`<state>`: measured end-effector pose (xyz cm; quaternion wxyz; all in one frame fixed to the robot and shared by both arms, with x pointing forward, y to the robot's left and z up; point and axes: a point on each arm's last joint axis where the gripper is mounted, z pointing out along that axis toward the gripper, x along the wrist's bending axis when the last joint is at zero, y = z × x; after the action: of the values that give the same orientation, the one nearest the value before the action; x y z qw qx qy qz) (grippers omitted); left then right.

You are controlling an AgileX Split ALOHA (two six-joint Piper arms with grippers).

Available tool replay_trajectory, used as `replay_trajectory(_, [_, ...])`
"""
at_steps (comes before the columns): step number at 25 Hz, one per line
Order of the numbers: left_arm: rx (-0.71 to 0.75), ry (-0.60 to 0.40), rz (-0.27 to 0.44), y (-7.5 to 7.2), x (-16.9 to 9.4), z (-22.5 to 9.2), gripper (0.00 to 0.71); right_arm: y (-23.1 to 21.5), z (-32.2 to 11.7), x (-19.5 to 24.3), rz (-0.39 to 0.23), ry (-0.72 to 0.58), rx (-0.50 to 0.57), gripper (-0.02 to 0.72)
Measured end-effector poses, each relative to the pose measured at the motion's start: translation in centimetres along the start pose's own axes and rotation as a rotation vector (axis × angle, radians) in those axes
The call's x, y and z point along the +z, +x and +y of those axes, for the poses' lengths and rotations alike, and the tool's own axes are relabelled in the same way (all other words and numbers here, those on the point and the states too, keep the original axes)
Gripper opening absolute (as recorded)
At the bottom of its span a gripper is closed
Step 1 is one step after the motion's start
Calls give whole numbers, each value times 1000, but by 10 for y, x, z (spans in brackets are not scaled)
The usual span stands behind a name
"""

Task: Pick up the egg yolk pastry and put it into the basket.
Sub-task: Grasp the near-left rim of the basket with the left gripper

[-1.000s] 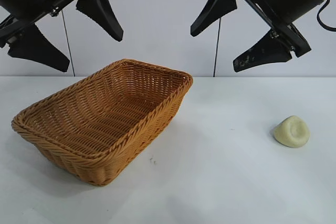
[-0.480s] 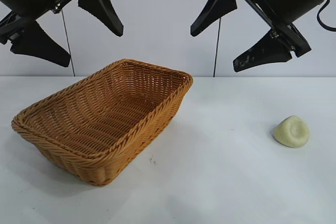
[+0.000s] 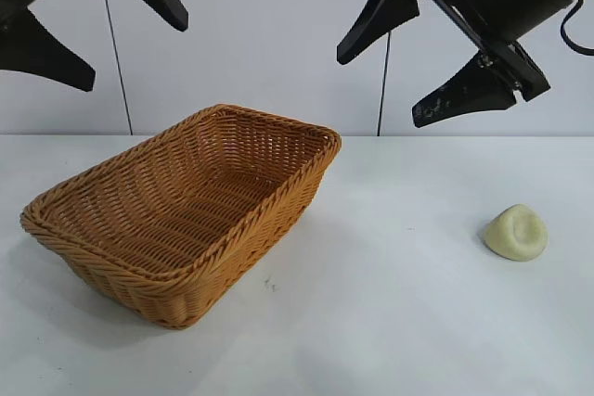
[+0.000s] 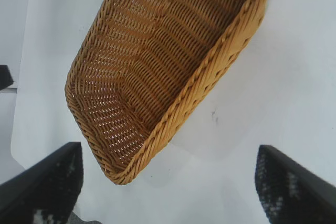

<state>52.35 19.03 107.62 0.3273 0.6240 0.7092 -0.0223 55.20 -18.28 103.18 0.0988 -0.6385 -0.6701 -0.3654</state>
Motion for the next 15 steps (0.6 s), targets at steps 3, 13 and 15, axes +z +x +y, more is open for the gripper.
replay_trajectory(3, [-53, 28, 45, -3, -5, -8, 689, 0, 0, 0, 0, 0, 0, 636])
replay_trajectory(13, [-288, -39, 224, -26, 0, -32, 689, 0, 0, 0, 0, 0, 0, 636])
replay_trajectory(15, [-356, -69, 241, -24, 0, -31, 689, 0, 0, 0, 0, 0, 0, 636])
